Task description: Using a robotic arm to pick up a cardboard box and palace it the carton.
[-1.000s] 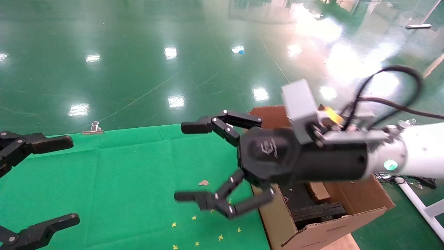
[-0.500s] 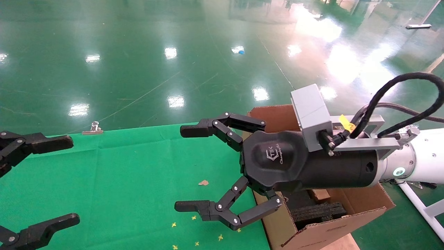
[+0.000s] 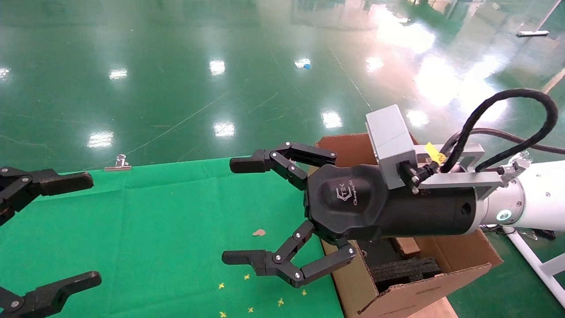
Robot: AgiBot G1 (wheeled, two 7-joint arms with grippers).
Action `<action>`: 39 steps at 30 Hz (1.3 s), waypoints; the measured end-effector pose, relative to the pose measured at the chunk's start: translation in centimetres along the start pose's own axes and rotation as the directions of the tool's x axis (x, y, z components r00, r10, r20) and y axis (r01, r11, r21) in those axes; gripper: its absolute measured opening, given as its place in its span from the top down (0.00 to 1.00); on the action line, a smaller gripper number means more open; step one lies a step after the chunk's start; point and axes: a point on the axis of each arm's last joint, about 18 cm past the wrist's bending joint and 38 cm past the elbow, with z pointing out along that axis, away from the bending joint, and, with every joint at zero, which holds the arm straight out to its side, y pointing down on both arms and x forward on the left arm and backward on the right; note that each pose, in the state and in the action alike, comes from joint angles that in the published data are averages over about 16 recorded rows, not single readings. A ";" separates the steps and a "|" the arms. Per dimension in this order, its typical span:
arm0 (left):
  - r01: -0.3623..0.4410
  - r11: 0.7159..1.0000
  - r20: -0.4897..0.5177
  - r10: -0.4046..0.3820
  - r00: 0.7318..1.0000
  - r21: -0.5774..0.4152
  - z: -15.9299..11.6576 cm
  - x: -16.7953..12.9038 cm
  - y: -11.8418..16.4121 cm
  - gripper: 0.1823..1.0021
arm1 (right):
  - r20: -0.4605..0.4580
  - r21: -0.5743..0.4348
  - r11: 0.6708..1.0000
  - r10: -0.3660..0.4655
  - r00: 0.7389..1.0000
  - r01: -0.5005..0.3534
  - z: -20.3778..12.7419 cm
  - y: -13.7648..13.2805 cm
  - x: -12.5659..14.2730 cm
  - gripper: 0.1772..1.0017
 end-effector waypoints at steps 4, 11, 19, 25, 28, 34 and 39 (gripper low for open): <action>0.000 1.000 0.000 0.000 1.000 0.000 0.0 0.0 0.0 0.00 | -0.001 -0.001 1.000 0.001 1.000 -0.001 0.0 0.0 0.1 0.00; 0.000 1.000 0.000 0.000 1.000 0.000 0.0 0.0 0.0 0.00 | -0.001 -0.003 1.000 0.002 1.000 -0.002 0.0 0.0 0.1 0.00; 0.000 1.000 0.000 0.000 1.000 0.000 0.0 0.0 0.0 0.00 | -0.002 -0.003 1.000 0.003 1.000 -0.003 0.0 0.1 0.1 0.00; 0.000 1.000 0.000 0.000 1.000 0.000 0.0 0.0 0.0 0.00 | -0.002 -0.003 1.000 0.004 1.000 -0.004 0.0 0.1 0.2 0.00; 0.000 1.000 0.000 0.000 1.000 0.000 0.0 0.0 0.0 0.00 | -0.002 -0.003 1.000 0.004 1.000 -0.004 0.0 0.1 0.2 0.00; 0.000 1.000 0.000 0.000 1.000 0.000 0.0 0.0 0.0 0.00 | -0.003 -0.004 1.000 0.004 1.000 -0.004 0.0 0.1 0.2 0.00; 0.000 1.000 0.000 0.000 1.000 0.000 0.0 0.0 0.0 0.00 | -0.003 -0.004 1.000 0.004 1.000 -0.004 0.0 0.1 0.2 0.00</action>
